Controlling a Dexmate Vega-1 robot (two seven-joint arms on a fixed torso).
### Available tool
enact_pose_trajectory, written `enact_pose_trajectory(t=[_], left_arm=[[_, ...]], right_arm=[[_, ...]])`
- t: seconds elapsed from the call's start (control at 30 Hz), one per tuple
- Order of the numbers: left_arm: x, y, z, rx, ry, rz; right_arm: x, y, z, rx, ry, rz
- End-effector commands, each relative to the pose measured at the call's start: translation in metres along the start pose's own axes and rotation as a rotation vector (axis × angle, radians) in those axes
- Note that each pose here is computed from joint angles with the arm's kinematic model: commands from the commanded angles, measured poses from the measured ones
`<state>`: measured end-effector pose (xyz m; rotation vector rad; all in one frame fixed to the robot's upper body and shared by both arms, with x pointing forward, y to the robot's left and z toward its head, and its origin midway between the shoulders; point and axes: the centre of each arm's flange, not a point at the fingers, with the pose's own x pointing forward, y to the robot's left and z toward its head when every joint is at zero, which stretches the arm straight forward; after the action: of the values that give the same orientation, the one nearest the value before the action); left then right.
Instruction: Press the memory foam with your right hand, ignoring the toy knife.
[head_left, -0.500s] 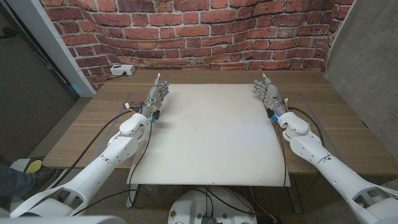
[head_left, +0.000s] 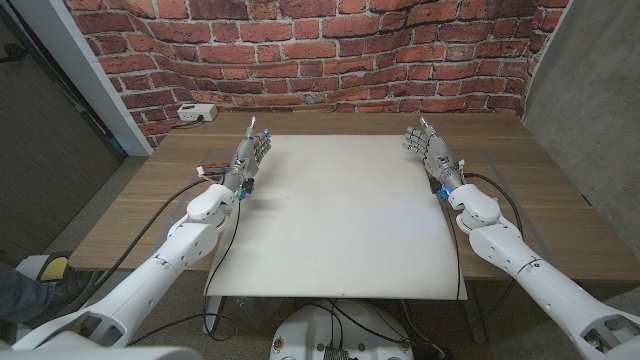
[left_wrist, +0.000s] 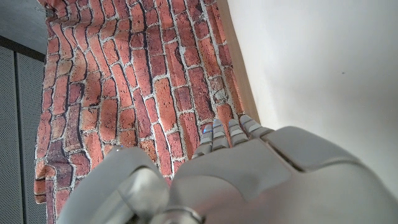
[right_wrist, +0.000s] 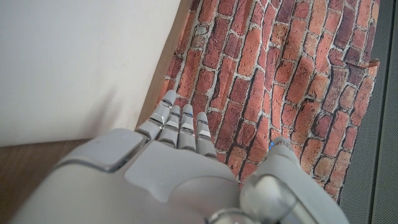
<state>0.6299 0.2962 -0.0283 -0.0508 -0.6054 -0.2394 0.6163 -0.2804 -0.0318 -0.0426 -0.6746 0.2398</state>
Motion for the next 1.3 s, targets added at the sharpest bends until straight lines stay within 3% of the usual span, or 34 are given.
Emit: enact_pose_trajectory(t=[0.03,0.3,0.67,0.83,1.07,1.3], left_arm=[[-0.011,0.003,0.008,0.012,-0.051,-0.01],[-0.017,0.003,0.01,0.012,-0.078,-0.015],[-0.017,-0.001,0.009,0.026,-0.064,-0.035],[-0.018,-0.002,0.01,0.045,-0.038,-0.025],[-0.016,-0.005,0.012,0.033,-0.051,-0.068],[-0.016,-0.006,0.017,0.055,-0.059,-0.075]], right_arm=[[-0.017,0.015,0.013,-0.075,-0.034,0.006],[-0.014,0.026,0.021,-0.196,-0.043,0.008],[-0.006,0.039,0.033,-0.385,-0.118,0.035],[-0.006,0.039,0.034,-0.461,-0.157,0.044],[-0.01,0.041,0.034,-0.571,-0.208,0.007],[-0.013,0.047,0.033,-0.717,-0.21,0.007]])
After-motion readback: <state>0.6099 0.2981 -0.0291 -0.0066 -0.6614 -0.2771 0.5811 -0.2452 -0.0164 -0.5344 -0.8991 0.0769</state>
